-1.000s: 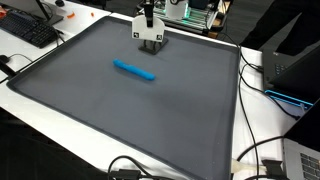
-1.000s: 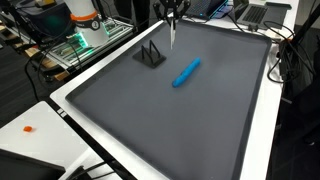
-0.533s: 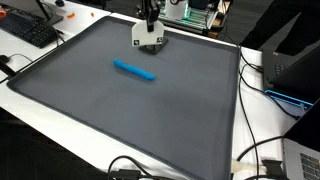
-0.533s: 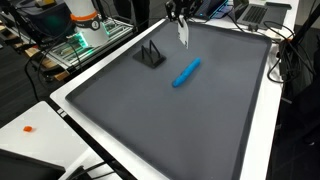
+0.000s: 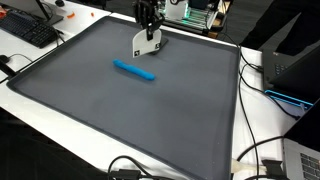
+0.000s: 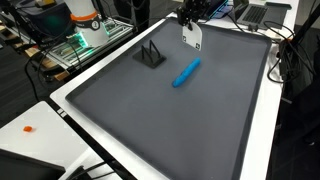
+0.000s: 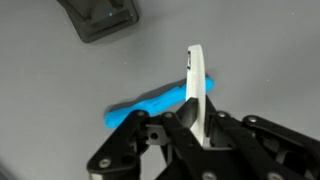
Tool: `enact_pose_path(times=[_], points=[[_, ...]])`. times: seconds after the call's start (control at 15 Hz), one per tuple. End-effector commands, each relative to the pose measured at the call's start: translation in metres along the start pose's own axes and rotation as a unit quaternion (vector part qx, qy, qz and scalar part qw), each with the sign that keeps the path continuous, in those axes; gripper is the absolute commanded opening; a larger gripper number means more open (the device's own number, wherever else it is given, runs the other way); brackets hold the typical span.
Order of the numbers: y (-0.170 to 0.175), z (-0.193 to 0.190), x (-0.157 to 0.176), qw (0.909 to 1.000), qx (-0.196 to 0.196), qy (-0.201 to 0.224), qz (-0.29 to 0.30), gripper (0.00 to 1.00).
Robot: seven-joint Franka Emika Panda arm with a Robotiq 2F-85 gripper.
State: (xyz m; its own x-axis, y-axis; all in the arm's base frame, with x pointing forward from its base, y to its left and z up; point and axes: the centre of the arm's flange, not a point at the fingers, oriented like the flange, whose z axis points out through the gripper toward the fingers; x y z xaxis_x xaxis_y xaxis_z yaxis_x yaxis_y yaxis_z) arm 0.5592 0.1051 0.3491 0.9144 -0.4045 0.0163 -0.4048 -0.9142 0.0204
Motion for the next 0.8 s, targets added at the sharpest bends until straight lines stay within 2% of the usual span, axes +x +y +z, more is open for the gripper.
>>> enact_pose_path(times=[0.0,0.07,0.13,0.6,0.67,0.73], points=[[-0.0063,0.0036,0.0064,0.9982,-0.015,0.001,-0.059,0.02],[-0.0073,0.0027,0.0068,0.9982,-0.024,-0.018,-0.052,0.02],[-0.0050,0.0019,0.0017,0.9993,-0.004,-0.004,-0.038,0.09],[-0.0060,0.0020,0.0034,0.9989,-0.011,-0.015,-0.042,0.09],[-0.0061,0.0020,0.0034,0.9989,-0.011,-0.015,-0.042,0.02],[-0.0071,0.0036,0.0041,0.9981,-0.003,-0.015,-0.060,0.02]])
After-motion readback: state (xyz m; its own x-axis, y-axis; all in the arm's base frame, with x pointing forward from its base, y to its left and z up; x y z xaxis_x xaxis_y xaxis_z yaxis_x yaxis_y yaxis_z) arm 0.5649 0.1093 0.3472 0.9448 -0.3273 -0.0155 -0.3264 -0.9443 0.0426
